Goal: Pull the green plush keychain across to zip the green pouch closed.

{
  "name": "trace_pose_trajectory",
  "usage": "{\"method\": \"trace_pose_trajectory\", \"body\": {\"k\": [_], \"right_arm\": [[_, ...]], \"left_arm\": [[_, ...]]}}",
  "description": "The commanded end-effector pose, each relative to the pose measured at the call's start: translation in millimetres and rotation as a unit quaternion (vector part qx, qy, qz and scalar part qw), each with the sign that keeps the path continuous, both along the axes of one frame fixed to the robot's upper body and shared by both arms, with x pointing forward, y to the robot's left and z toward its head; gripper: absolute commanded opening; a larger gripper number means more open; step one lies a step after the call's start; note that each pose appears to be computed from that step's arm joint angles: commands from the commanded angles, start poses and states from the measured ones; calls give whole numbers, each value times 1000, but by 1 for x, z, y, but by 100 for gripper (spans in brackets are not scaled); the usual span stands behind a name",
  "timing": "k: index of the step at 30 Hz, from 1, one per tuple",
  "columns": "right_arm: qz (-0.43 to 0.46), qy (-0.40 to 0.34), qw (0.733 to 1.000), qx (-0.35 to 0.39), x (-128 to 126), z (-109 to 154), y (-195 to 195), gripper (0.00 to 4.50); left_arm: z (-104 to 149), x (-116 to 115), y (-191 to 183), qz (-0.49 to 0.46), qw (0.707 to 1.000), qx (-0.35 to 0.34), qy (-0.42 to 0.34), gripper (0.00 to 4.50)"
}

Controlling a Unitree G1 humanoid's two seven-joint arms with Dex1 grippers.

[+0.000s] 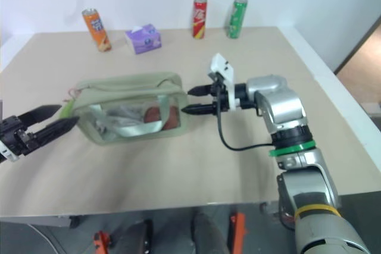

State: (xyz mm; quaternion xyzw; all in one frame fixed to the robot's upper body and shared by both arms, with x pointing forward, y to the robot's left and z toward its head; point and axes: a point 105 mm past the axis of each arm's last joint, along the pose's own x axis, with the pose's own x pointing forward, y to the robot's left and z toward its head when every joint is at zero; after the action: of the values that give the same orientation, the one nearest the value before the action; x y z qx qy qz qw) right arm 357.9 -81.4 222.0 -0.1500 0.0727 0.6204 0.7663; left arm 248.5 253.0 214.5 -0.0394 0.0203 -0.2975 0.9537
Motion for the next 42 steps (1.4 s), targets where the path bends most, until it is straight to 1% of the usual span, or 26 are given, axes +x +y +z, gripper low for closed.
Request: {"method": "trace_pose_trajectory", "body": {"k": [1, 6, 10, 13, 21, 24, 27, 31, 32, 39, 42], "right_arm": [[24, -26, 999, 6, -3, 15, 10, 342], [33, -24, 999, 6, -2, 14, 18, 342], [36, -21, 999, 3, -2, 12, 19, 342], [35, -21, 999, 4, -2, 12, 18, 342], [32, -20, 999, 6, -5, 11, 17, 342], [29, -20, 999, 10, -4, 11, 14, 260], [27, -21, 999, 13, -5, 13, 11, 153], [28, -22, 999, 15, -5, 14, 10, 16], [28, -22, 999, 16, -5, 14, 10, 3], [20, -27, 999, 11, -6, 16, 2, 3], [1, -35, 999, 3, -4, 27, -12, 3]], "left_arm": [[8, -6, 5, 11, 1000, 6, -23, 450], [9, -7, -3, -2, 1000, 11, -28, 450], [18, -8, -20, -39, 998, 13, -41, 450], [20, -11, -30, -68, 996, 30, -43, 450], [21, -12, -37, -100, 992, 61, -39, 450], [24, -14, -53, -134, 988, 68, -45, 450], [28, -17, -66, -163, 982, 84, -52, 450], [35, -18, -72, -177, 978, 87, -63, 450], [36, -17, -72, -175, 979, 86, -65, 450], [38, -12, -64, -161, 982, 75, -68, 450], [38, -11, -59, -154, 983, 71, -66, 450]]}}
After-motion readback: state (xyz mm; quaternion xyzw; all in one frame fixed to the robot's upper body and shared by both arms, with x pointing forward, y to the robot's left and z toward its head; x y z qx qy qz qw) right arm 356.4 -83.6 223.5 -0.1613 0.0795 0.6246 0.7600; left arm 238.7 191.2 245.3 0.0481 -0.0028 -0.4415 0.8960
